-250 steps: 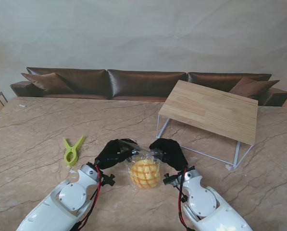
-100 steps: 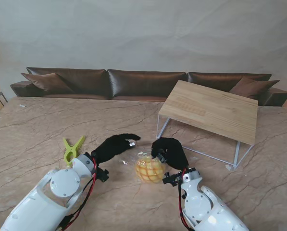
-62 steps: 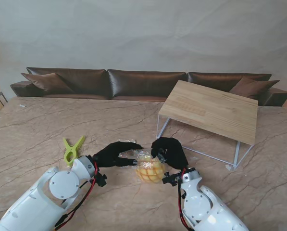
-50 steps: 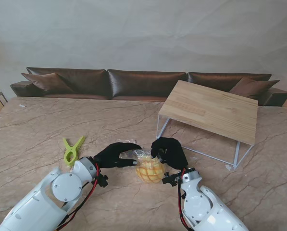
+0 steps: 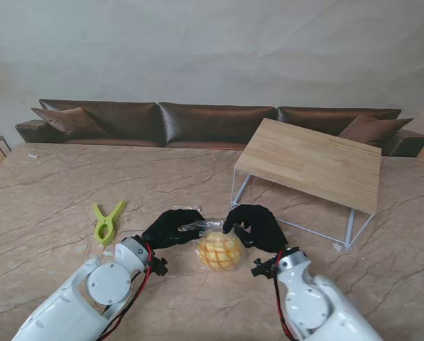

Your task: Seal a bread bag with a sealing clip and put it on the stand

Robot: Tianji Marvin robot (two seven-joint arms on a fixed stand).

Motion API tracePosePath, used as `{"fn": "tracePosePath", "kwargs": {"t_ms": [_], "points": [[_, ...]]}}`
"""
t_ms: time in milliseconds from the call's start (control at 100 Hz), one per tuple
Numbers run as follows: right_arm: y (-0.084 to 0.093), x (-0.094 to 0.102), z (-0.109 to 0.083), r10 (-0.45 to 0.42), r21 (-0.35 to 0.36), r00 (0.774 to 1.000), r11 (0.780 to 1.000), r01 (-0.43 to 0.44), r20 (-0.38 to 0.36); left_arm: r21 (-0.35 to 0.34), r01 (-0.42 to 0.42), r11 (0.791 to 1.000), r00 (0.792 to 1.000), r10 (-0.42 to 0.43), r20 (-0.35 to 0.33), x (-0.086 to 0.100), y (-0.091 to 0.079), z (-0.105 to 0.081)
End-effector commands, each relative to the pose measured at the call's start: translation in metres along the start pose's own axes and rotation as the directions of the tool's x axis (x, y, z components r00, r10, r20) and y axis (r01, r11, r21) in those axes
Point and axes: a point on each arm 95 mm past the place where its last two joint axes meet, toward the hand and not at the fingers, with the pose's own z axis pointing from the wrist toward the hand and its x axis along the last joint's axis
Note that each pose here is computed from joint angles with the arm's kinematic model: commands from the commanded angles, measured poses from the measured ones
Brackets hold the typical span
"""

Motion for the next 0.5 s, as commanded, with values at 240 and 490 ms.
{"fn": "tracePosePath", "kwargs": {"t_ms": [240,490], "points": [[0.044,0.024,-0.018,0.027,-0.032,0.993,0.999,-0.023,0.118,0.034,-0.032,0.999,0.999,0.033,-0.014,0.007,0.007,-0.004],[0.029,0.042,0.004,-0.041,0.052,0.972,0.998,0.029,0.233,0.047,-0.076,0.996,0.997,0.077,-0.026,0.013,0.01,-0.007]]}}
